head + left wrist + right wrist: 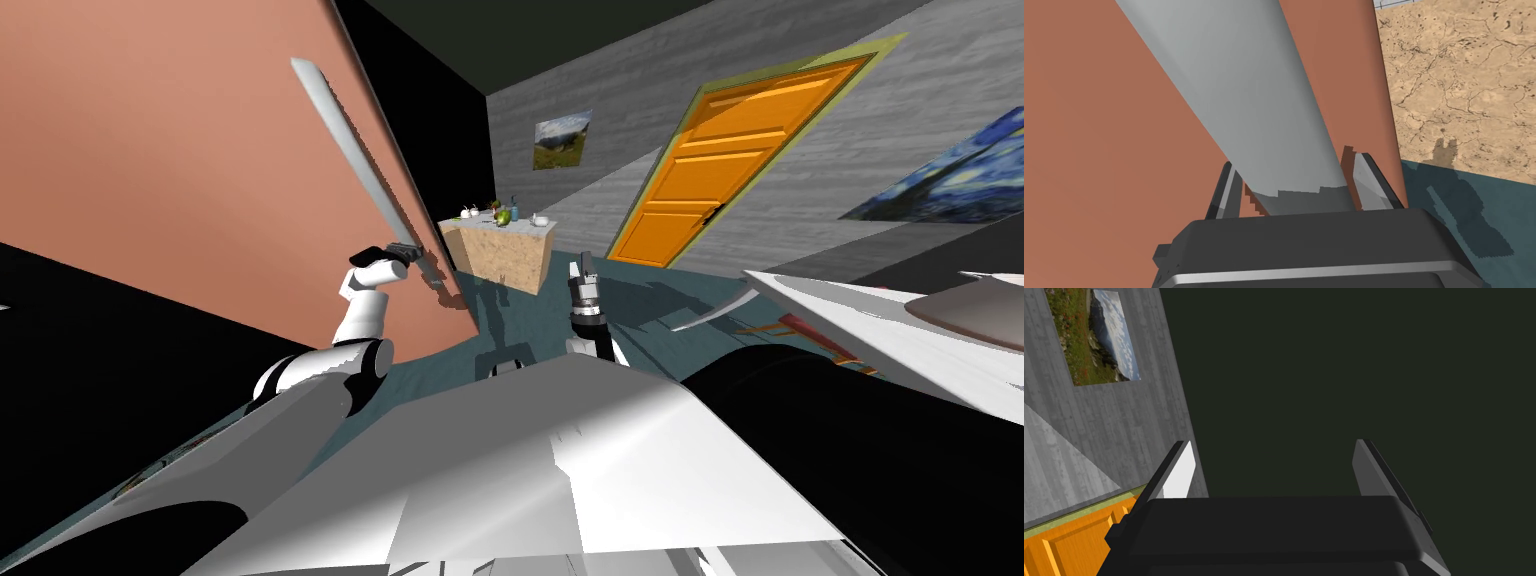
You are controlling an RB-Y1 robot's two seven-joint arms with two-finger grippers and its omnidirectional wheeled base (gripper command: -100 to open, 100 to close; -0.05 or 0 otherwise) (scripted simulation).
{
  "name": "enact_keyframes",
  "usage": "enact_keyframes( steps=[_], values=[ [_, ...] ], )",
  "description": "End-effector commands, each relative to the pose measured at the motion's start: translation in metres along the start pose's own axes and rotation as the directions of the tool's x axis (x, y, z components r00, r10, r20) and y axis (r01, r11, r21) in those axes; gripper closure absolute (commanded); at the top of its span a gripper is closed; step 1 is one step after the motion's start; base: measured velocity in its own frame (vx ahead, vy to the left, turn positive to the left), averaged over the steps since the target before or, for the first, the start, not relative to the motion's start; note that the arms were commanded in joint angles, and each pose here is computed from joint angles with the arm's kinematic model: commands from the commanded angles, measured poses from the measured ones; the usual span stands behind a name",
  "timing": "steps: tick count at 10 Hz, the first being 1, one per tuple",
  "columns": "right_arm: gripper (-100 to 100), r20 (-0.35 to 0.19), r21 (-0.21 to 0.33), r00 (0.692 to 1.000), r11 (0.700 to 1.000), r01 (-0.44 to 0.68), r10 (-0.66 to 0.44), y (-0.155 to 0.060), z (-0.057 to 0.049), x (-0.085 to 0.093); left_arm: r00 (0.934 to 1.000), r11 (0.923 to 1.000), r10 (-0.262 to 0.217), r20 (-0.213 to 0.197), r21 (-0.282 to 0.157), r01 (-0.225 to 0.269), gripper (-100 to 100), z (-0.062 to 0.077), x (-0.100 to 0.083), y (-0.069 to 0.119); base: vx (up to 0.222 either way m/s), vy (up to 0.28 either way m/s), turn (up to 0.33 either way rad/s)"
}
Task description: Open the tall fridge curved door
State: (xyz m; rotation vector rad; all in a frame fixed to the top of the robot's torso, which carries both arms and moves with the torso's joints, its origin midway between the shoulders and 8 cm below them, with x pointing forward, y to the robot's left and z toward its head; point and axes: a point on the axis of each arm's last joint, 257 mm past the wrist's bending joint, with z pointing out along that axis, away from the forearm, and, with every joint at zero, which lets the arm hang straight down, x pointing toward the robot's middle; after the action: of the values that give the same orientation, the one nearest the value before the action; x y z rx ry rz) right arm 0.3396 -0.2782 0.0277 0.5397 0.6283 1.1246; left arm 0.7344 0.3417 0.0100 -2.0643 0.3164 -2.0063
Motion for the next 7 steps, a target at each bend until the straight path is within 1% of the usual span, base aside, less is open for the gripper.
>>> enact_keyframes(
  steps=[1, 2, 3, 4, 5, 6, 7],
  values=[
    [0, 0.0, 0.0, 1.0, 1.0, 0.0, 0.0, 0.0, 0.0, 0.0, 1.0, 0.9995, 0.0, -0.001, -0.033, 0.0, 100, 0.001, 0.001, 0.02, -0.132, 0.134, -0.042],
    [0, 0.0, 0.0, 1.0, 1.0, 0.0, 0.0, 0.0, 0.0, 0.0, 1.0, 0.9995, 0.0, -0.001, -0.033, 0.0, 100, 0.001, 0.001, 0.02, -0.158, 0.138, -0.073],
    [0, 0.0, 0.0, 1.0, 1.0, 0.0, 0.0, 0.0, 0.0, 0.0, 0.9999, 0.9983, 0.001, -0.011, -0.058, -0.002, 100, 0.001, 0.007, 0.035, -0.158, 0.221, -0.074],
    [0, 0.0, 0.0, 1.0, 1.0, 0.0, 0.0, 0.0, 0.0, 0.0, 0.9999, 0.9983, 0.001, -0.011, -0.058, -0.002, 100, 0.001, 0.007, 0.035, -0.181, 0.191, -0.084],
    [0, 0.0, 0.0, 1.0, 1.0, 0.0, 0.0, 0.0, 0.0, 0.0, 0.9998, 0.9965, 0.002, -0.022, -0.083, -0.003, 100, 0.0, 0.013, 0.051, -0.233, 0.174, -0.059],
    [0, 0.0, 0.0, 1.0, 1.0, 0.0, 0.0, 0.0, 0.0, 0.0, 0.9998, 0.9965, 0.002, -0.022, -0.083, -0.003, 100, 0.0, 0.013, 0.051, -0.18, 0.167, -0.052],
    [0, 0.0, 0.0, 1.0, 1.0, 0.0, 0.0, 0.0, 0.0, 0.0, 0.9995, 0.994, 0.002, -0.033, -0.109, -0.005, 100, 0.0, 0.019, 0.066, -0.192, 0.177, -0.056]
  ],
)
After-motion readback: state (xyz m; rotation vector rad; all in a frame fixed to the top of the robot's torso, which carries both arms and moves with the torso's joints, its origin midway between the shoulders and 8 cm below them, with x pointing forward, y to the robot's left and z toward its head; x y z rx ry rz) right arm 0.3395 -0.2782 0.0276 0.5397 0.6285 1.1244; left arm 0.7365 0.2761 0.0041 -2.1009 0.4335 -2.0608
